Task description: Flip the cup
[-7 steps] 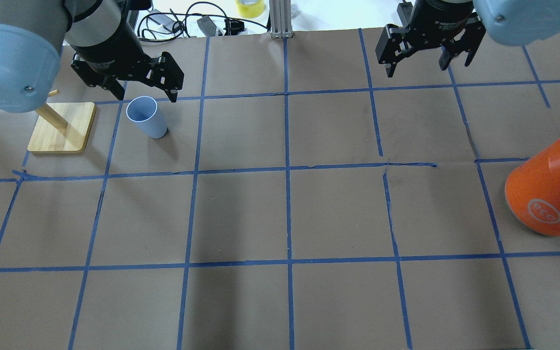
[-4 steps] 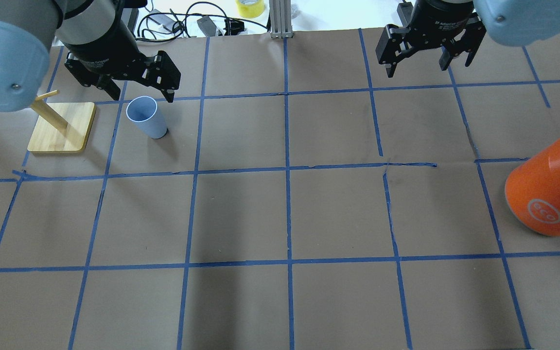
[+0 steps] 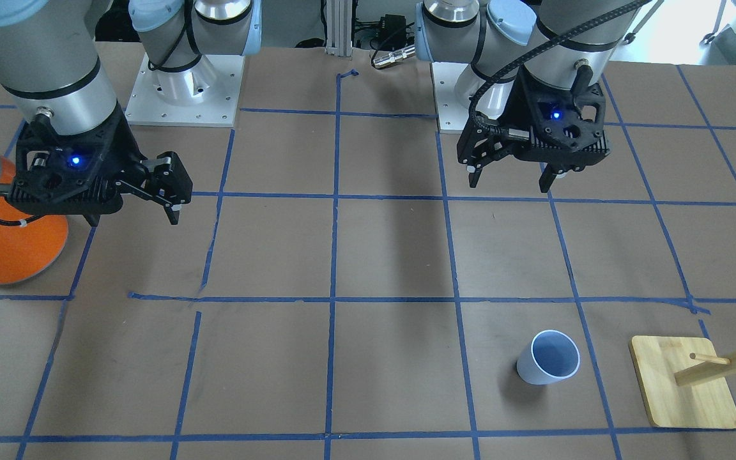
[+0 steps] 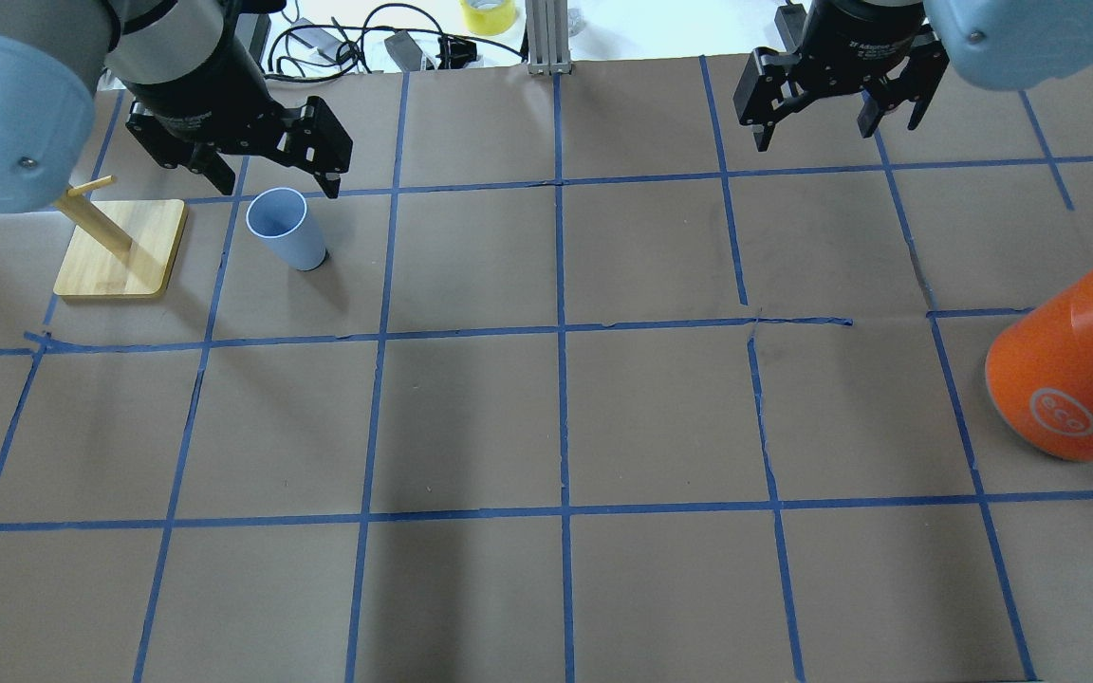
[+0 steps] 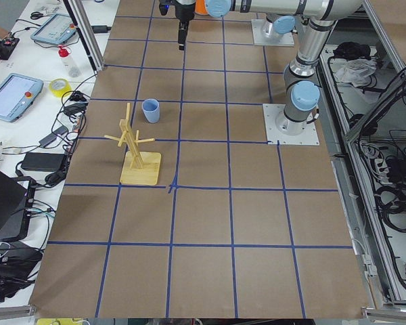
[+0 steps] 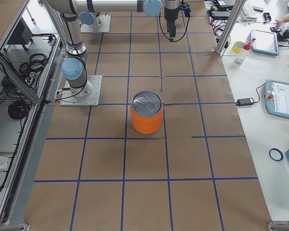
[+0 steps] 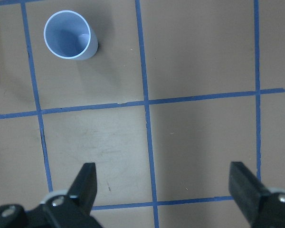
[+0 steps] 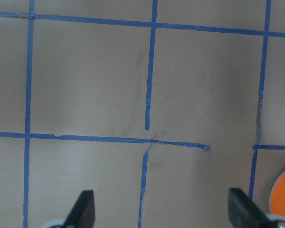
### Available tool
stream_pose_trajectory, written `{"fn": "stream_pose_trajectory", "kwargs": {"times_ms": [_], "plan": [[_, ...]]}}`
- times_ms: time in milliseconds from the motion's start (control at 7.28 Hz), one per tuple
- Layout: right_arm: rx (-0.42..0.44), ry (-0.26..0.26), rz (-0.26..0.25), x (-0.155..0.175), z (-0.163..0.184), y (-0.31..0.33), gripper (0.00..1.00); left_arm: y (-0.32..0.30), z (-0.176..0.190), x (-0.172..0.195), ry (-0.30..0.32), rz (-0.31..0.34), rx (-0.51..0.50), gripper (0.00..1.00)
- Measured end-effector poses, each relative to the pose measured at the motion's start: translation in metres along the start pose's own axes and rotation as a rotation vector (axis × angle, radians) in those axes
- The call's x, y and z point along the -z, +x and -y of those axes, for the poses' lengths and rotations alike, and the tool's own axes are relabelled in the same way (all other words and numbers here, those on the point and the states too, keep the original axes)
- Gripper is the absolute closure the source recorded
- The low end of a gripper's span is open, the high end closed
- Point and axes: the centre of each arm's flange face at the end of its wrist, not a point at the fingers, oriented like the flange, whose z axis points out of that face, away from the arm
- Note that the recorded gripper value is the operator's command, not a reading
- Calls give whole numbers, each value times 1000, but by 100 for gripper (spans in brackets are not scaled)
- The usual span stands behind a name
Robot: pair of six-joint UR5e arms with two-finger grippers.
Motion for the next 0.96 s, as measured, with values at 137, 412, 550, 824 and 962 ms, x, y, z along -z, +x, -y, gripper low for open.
{"fn": "stream_pose_trajectory", "kwargs": {"times_ms": [137, 412, 550, 824, 962], "plan": [[0, 1, 2, 0, 0, 0, 0, -1, -2, -1, -23, -11, 20, 0], [1, 3, 4, 1, 0, -1, 0, -2, -5, -1, -36, -13, 35, 0], [1, 5, 4, 1, 0, -1, 0, -3, -5, 0, -36, -11, 36, 0], [2, 6, 3, 2, 0, -1, 0, -4, -5, 0, -36, -10, 34, 0], [3, 6, 3, 1, 0, -1, 0, -4, -5, 0, -36, -10, 34, 0]]}}
